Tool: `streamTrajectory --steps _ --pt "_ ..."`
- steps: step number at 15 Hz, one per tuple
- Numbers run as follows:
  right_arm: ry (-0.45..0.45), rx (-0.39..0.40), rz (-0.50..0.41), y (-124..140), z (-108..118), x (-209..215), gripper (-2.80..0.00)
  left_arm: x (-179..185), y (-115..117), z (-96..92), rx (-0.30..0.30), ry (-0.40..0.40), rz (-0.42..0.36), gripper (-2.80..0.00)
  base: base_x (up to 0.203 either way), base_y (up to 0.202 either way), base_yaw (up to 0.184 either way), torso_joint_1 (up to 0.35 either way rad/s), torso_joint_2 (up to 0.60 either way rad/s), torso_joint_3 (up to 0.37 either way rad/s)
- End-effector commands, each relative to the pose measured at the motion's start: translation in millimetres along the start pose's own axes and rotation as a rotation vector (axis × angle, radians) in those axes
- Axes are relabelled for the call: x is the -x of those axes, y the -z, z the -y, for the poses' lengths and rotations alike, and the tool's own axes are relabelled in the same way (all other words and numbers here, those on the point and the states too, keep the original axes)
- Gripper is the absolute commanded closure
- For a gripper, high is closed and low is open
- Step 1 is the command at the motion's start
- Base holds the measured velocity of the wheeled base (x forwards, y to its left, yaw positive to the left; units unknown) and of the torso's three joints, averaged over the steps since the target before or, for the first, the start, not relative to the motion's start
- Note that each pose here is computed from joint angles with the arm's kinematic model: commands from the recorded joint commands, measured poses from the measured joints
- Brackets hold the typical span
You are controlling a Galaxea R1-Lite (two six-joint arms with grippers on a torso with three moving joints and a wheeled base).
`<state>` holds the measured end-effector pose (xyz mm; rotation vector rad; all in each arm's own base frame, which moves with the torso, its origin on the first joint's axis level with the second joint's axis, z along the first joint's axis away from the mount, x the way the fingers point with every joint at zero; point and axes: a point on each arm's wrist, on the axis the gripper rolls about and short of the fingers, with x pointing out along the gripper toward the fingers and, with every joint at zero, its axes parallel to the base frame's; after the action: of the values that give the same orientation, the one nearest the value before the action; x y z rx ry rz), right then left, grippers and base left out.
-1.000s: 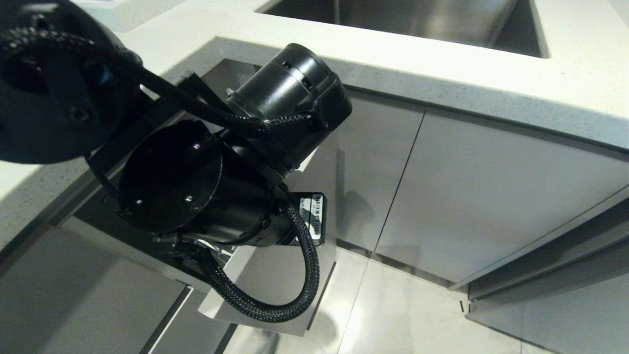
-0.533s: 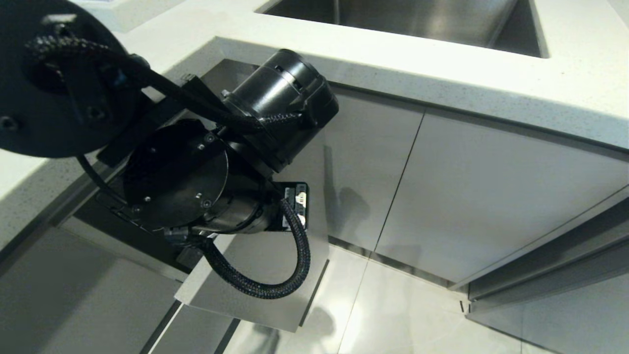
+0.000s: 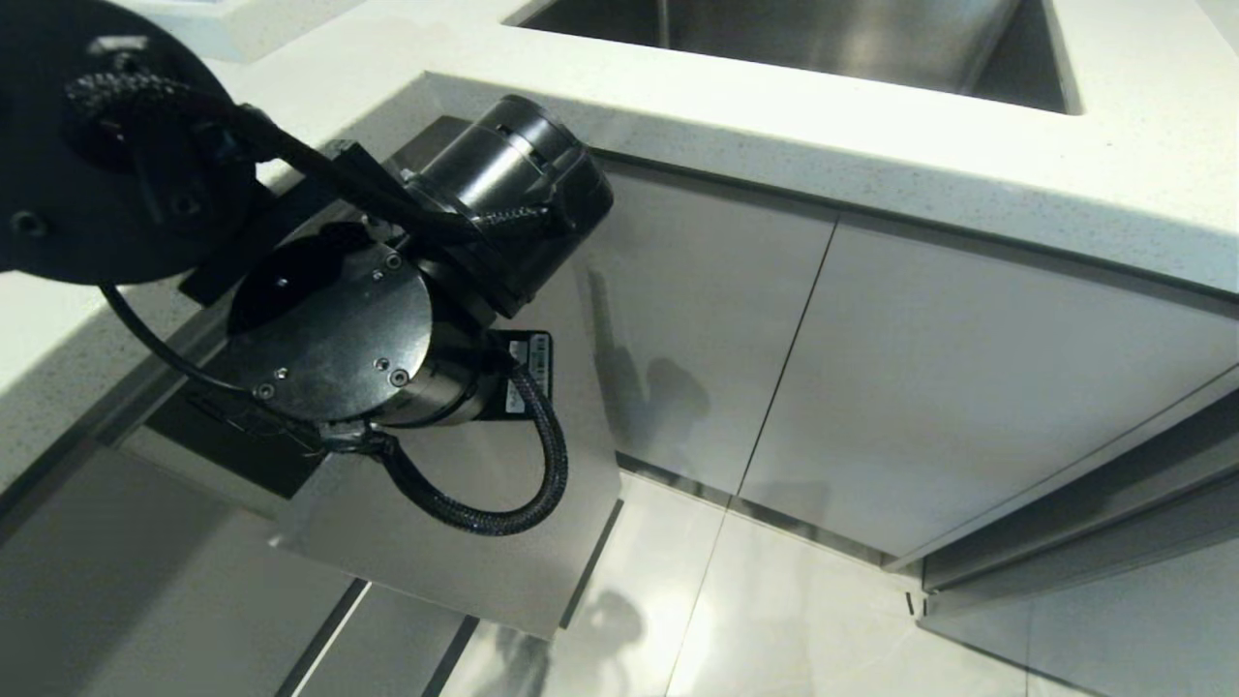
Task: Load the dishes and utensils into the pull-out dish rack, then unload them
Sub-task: Close the cupboard
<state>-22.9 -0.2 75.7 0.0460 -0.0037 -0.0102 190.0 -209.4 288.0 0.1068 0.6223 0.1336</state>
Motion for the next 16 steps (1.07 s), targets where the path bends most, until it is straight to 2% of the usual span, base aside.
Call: streamTrajectory --steps 1,11,16 --pt "-0.001 0.000 0.000 -0.1 0.0 -0.1 0.00 -8.5 -7.0 -13.4 0.025 -0.062 0.007 0.00 0.000 0.000 0.000 0.000 0.00 0.000" --pt "0.000 0.000 0.000 -0.1 0.0 -0.1 0.00 -36.7 -28.2 -51.5 0.093 -0.257 0.029 0.00 0.000 0.000 0.000 0.000 0.00 0.000" --pt "-0.001 0.000 0.000 -0.1 0.0 -0.1 0.00 -39.6 -34.0 -59.8 0.121 -0.288 0.037 0.00 0.000 0.000 0.000 0.000 0.00 0.000"
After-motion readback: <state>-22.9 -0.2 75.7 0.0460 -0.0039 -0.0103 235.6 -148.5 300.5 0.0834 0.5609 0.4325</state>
